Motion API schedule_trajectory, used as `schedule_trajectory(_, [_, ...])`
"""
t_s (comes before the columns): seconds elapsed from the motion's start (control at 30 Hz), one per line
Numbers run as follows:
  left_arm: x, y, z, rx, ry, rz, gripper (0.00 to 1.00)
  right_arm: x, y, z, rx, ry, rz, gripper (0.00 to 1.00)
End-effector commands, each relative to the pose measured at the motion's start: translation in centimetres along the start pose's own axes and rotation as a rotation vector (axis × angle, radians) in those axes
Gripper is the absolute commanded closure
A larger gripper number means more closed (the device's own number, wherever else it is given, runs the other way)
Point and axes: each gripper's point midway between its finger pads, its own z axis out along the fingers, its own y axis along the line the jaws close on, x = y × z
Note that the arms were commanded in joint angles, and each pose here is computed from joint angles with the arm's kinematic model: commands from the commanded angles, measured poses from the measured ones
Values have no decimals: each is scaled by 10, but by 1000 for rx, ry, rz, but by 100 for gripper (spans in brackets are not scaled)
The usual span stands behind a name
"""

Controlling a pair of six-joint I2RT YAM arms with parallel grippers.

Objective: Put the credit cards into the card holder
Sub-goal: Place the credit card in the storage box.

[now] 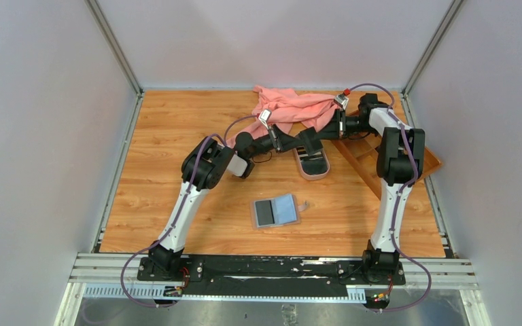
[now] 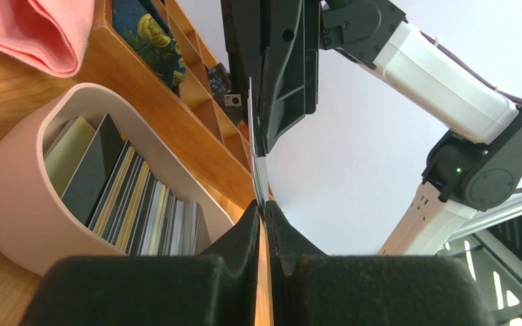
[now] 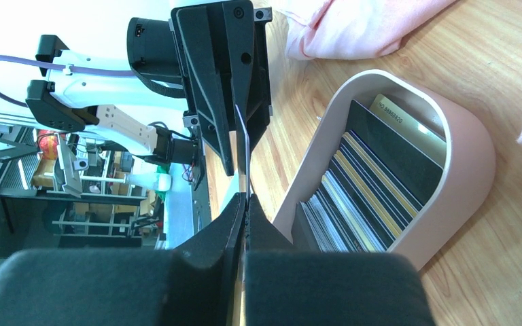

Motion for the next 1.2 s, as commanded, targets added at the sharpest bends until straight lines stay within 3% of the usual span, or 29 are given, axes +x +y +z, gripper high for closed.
schedule_trajectory(0.0, [-5, -4, 2, 38, -6, 27, 100, -3, -3, -5, -3, -11, 19, 100])
schedule_trajectory(0.83, [-5, 24, -7, -57, -15, -22, 100, -10, -16, -29, 49, -53, -31, 100])
schedule_trajectory(1.17, [2, 54, -11, -258, 8, -27, 100, -17, -2, -35, 53, -68, -79, 100])
